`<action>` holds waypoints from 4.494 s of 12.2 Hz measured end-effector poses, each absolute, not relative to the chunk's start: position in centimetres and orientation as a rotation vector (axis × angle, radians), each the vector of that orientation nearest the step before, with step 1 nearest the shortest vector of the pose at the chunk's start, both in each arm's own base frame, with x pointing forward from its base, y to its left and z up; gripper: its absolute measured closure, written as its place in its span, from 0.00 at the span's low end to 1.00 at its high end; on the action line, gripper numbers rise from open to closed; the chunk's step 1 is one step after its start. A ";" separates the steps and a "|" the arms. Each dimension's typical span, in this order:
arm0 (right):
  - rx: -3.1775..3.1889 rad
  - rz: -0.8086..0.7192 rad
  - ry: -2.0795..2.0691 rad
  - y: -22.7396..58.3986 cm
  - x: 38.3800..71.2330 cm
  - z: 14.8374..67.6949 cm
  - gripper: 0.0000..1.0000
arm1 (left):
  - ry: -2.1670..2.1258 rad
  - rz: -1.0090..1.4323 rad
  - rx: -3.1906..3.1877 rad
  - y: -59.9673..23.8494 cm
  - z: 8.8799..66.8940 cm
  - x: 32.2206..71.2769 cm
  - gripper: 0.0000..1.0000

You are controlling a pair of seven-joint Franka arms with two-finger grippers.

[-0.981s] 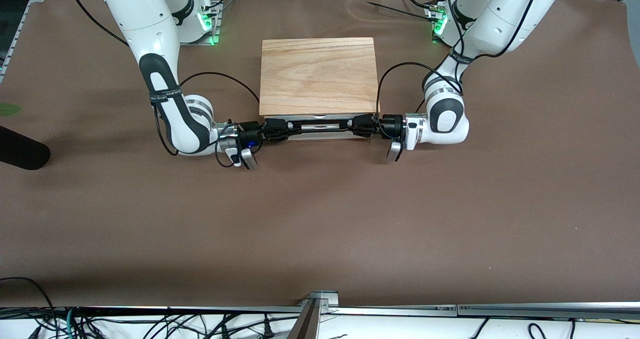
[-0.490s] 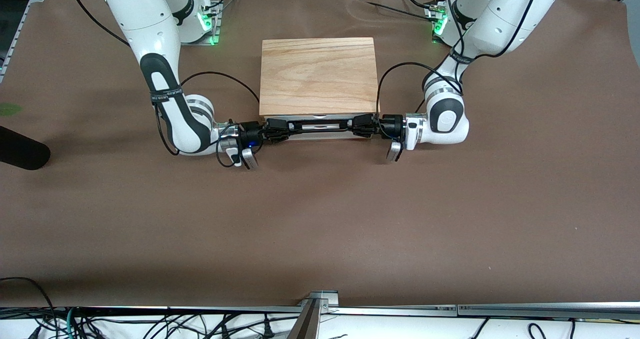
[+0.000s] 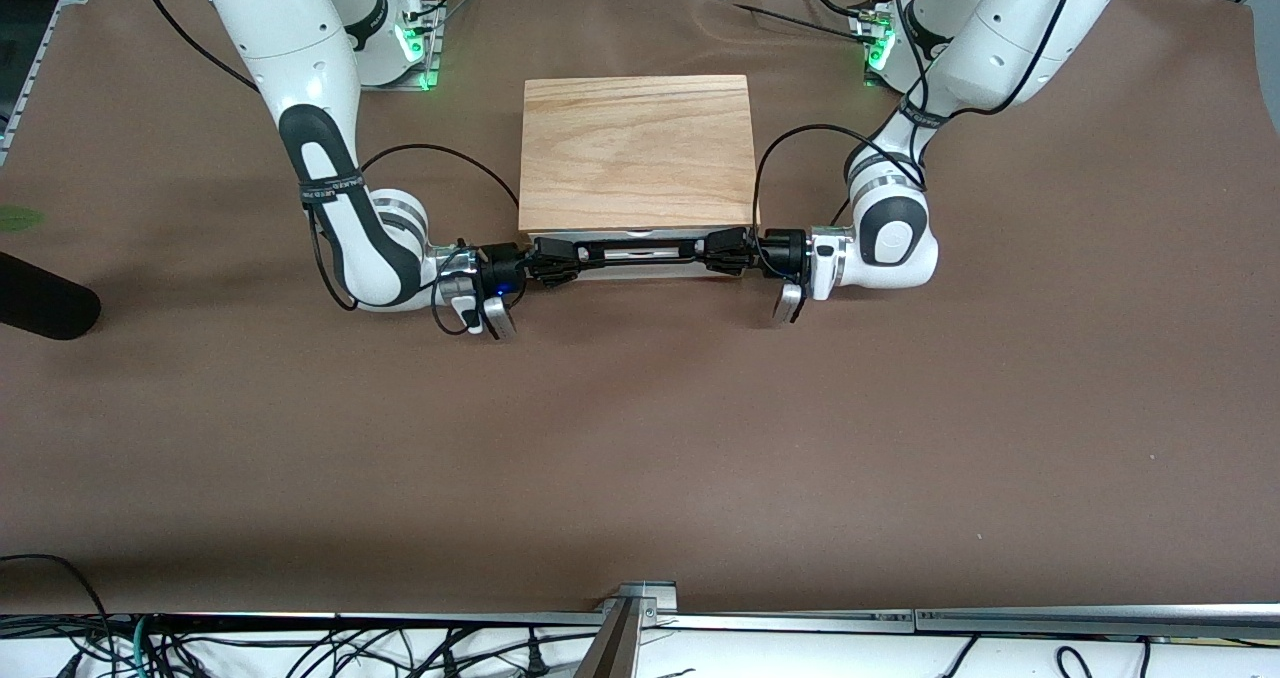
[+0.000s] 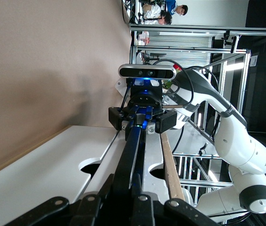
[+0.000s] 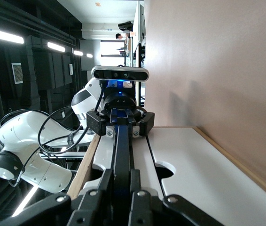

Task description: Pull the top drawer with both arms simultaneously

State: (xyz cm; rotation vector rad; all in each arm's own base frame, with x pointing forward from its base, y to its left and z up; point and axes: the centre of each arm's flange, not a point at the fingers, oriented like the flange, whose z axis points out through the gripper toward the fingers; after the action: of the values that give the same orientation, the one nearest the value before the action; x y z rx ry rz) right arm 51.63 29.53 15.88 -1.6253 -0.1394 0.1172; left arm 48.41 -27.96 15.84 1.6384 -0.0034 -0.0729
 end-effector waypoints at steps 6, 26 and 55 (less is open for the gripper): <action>-1.644 0.077 -0.145 29.4 53.2 16.4 0.78 | 0.003 -0.079 1.639 -28.0 15.9 48.4 0.83; -1.655 0.105 -0.125 30.3 53.2 16.3 0.74 | 0.035 -0.111 1.639 -28.0 15.9 48.5 0.83; -1.651 0.115 -0.130 30.7 52.9 16.2 0.84 | 0.086 -0.133 1.650 -27.8 16.2 50.3 0.83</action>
State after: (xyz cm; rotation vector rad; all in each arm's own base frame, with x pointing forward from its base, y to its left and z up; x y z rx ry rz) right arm 52.94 30.69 16.18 -1.6515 -0.1305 0.1152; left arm 50.29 -27.79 16.16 1.6503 0.0857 -0.1328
